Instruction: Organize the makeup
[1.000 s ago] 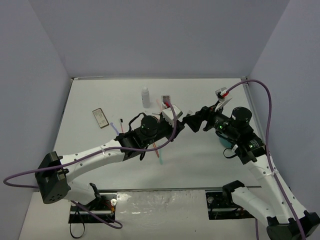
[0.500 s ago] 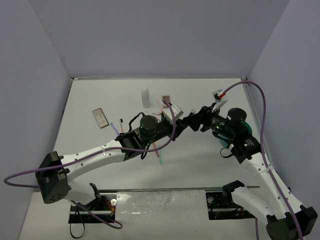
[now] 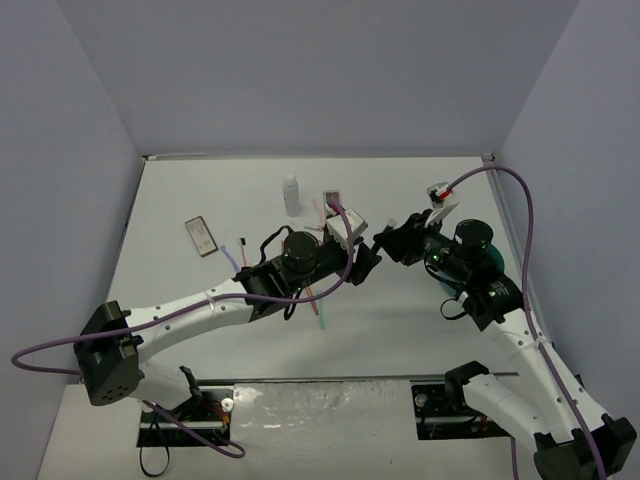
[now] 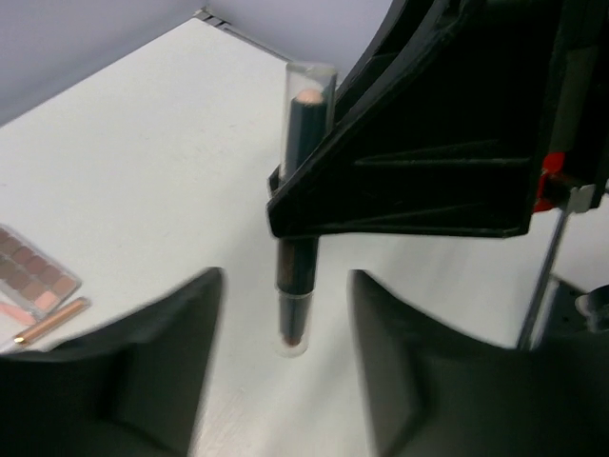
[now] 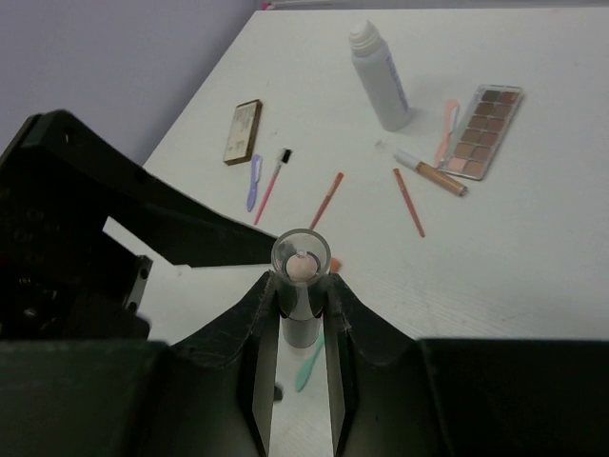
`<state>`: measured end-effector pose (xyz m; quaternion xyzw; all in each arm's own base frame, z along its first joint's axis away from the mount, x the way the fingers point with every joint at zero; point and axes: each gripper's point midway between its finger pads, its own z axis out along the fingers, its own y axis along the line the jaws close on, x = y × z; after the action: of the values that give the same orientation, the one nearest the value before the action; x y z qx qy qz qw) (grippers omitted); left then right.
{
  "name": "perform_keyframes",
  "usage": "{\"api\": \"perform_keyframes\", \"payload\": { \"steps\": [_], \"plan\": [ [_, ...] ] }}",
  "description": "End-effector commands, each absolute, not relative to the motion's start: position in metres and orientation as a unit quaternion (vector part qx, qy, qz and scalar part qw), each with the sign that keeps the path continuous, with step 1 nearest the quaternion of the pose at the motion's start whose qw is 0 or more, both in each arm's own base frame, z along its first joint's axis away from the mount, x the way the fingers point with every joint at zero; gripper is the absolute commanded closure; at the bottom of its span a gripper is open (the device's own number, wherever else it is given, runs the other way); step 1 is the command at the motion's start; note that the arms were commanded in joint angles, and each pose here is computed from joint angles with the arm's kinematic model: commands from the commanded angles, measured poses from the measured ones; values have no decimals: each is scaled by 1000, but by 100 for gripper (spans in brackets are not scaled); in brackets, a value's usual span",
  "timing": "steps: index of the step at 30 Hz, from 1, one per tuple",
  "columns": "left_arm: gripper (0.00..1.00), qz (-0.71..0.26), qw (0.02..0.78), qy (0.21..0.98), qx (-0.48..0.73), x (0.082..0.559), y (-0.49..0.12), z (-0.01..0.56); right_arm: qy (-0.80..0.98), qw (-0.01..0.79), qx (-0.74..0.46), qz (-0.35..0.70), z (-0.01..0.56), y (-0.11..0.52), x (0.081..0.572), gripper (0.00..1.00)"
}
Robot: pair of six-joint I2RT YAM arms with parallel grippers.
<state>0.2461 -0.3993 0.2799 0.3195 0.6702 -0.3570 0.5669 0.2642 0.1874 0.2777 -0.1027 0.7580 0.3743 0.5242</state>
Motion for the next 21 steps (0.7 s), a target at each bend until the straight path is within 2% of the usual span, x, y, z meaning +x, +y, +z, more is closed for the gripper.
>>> {"api": "perform_keyframes", "payload": {
  "steps": [1,3,5,14,21],
  "plan": [
    [22,-337,588,683,272,258,-386,296,748,598,-66,280,299,151,282,100],
    [8,-307,578,714,247,266,-371,283,761,610,-25,217,291,125,290,100],
    [3,-280,568,742,218,273,-353,274,771,618,25,152,283,97,295,100],
    [3,-146,478,863,74,297,-233,242,787,597,155,-37,249,19,295,100],
    [3,-99,482,870,31,301,-154,271,788,579,180,-104,234,-2,295,100]
  ]
}}
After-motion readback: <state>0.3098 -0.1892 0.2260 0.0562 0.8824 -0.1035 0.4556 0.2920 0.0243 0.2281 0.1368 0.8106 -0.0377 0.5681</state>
